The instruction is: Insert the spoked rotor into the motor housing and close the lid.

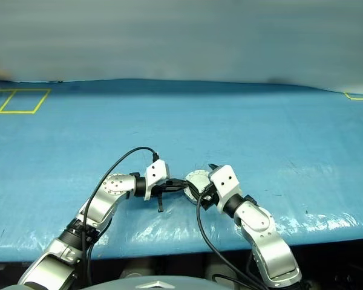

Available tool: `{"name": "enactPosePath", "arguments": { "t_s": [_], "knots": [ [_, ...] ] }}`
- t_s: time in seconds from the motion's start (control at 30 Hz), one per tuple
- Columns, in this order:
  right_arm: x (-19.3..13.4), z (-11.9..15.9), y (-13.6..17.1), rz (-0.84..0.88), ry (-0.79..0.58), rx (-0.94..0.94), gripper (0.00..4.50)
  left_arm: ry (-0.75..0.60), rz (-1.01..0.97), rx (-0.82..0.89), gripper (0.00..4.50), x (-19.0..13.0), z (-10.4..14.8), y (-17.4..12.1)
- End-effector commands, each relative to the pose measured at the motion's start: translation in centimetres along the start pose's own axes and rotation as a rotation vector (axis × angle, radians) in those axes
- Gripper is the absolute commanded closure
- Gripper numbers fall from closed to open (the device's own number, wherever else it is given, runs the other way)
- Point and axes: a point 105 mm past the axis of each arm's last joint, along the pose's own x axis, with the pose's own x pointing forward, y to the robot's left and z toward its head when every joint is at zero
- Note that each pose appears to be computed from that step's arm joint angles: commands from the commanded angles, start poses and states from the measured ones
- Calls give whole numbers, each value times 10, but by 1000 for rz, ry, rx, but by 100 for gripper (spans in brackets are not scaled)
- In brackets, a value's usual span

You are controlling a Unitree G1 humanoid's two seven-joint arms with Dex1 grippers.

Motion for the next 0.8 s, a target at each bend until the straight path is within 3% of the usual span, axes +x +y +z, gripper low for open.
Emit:
{"name": "enactPosePath", "arguments": {
  "t_s": [0.03,0.1,0.27,0.47,0.8],
  "knots": [
    [-15,7,-8,-23,-42,230,4,117,-20,-48,450,1,-31,-9],
    [-26,-3,-10,-5,-28,502,4,107,-17,-50,450,-1,-30,-9],
    [-47,-19,-16,26,-7,840,4,75,-20,-53,450,-3,-26,-9],
    [-43,-48,-8,33,142,902,4,81,-20,-46,450,-2,-27,-10],
    [-26,-53,-1,90,116,998,4,92,-16,-42,450,-4,-27,-8]
  ]
}}
